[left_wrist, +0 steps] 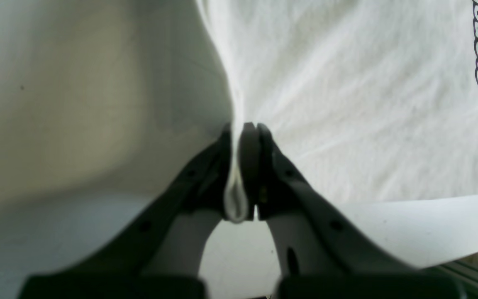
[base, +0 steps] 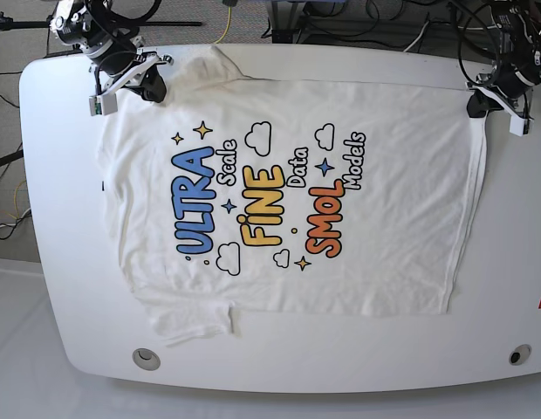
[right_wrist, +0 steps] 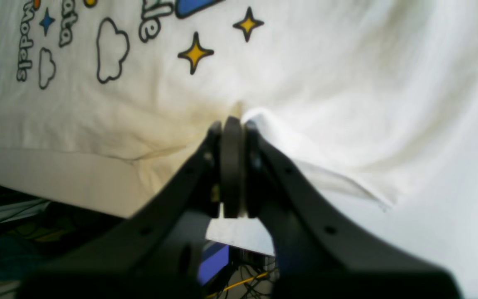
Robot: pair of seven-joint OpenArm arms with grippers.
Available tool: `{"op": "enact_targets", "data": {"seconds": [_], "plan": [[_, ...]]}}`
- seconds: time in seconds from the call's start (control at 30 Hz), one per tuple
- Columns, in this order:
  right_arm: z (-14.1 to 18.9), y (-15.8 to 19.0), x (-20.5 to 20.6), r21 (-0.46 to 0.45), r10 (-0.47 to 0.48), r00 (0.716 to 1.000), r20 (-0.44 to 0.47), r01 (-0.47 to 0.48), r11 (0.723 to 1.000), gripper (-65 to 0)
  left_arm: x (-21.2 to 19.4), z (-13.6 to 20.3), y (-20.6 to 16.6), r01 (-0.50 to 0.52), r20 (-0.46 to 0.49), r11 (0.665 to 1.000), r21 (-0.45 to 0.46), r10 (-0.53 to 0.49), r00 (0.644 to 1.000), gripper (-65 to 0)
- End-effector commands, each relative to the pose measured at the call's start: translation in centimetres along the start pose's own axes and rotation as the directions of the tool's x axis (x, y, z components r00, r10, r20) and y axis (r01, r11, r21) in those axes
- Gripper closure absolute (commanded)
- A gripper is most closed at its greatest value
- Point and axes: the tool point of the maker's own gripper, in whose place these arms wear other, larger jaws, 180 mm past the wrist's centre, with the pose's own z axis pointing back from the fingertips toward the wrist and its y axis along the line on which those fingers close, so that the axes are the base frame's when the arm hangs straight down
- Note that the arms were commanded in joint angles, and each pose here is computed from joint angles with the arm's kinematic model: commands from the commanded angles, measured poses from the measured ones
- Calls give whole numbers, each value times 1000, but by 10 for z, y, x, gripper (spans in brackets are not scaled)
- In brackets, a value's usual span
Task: Fold the T-shirt properly
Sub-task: 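Close the left gripper on the shoulder edge and pull the shirt taut, then lift both grippers and fold the shoulder edge over the printed front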
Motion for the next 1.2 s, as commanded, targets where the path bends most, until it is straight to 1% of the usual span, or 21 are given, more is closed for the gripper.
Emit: {"op": "enact_targets", "data": {"seconds": [0.0, 0.13, 0.27, 0.4, 0.57, 0.67, 0.8, 0.93, 1.17], "plan": [[5, 1, 4, 5, 7, 1000, 19, -7, 1000, 0, -29, 6, 13, 20, -136, 998, 57, -12, 991, -8], [6, 0, 1, 3, 5, 1000, 14, -5, 1000, 0, -32, 10, 16, 17, -139, 998, 65, -8, 990, -8], [6, 0, 2, 3, 7, 1000, 15, -7, 1000, 0, -29, 14, 22, 4, -124, 997, 83, 6, 992, -8], [5, 1, 6, 7, 12, 1000, 26, -12, 1000, 0, -24, 12, 21, 3, -108, 997, 78, 6, 994, -8], [-1, 5, 27, 19, 31, 997, 76, -32, 999, 0, 7, 4, 16, 9, -38, 998, 66, -6, 999, -8], [-4, 6, 36, 24, 38, 995, 97, -41, 999, 0, 15, 0, 12, 12, -21, 998, 55, -10, 1000, -8], [-6, 8, 46, 30, 45, 992, 120, -49, 998, 0, 24, -14, -5, 5, 6, 1000, 12, -5, 1000, -8], [-9, 11, 57, 38, 51, 988, 147, -57, 998, 0, 36, -19, -12, 4, 31, 1000, -1, -4, 1000, -8], [-12, 16, 77, 49, 65, 979, 195, -76, 996, 0, 51, -23, -18, 10, 25, 1000, -18, -10, 1000, -8]]}}
